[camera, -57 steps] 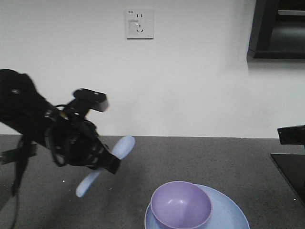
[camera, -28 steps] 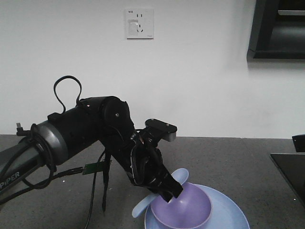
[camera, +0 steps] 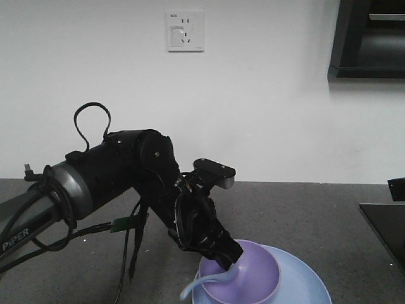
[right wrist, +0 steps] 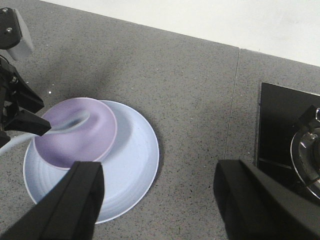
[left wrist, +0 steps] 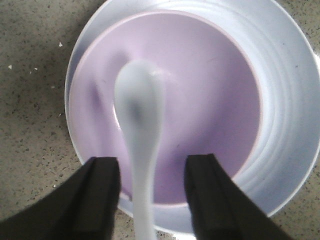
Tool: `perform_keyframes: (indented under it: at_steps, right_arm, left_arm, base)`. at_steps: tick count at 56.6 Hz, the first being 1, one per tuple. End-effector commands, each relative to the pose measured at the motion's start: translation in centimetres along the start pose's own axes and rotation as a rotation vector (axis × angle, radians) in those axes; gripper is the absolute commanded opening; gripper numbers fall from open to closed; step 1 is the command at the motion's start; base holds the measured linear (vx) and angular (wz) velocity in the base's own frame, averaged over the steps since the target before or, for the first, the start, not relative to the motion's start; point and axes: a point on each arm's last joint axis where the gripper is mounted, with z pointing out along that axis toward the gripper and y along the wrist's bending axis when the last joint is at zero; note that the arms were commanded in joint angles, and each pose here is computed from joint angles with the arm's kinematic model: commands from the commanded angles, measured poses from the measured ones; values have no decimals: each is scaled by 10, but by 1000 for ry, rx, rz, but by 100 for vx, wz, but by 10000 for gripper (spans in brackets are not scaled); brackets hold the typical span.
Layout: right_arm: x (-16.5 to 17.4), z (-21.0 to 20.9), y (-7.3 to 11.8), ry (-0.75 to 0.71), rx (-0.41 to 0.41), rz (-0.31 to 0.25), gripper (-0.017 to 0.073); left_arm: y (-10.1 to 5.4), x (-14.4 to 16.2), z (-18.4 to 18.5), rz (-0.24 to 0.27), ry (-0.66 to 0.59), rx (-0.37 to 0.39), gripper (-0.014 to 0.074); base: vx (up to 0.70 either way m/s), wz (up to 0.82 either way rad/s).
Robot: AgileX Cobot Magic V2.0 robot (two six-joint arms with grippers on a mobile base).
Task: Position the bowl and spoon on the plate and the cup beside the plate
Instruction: 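Lower the spoon into the bowl and open left gripper, then move the left gripper to the brown paper cup and grasp it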
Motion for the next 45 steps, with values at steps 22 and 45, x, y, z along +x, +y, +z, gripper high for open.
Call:
perform_keyframes:
  at_steps: [22,45]
  right_arm:
    - [-11,-12,-2,-114,17,-3,514]
    - [-11,-12,-2,-116,17,-3,514]
  left_arm:
    - [-2,10,-130,81,-166,-428,524]
    - [71,85,-212,-186,-100,-817,524]
  base:
    - [0,0]
    - [0,0]
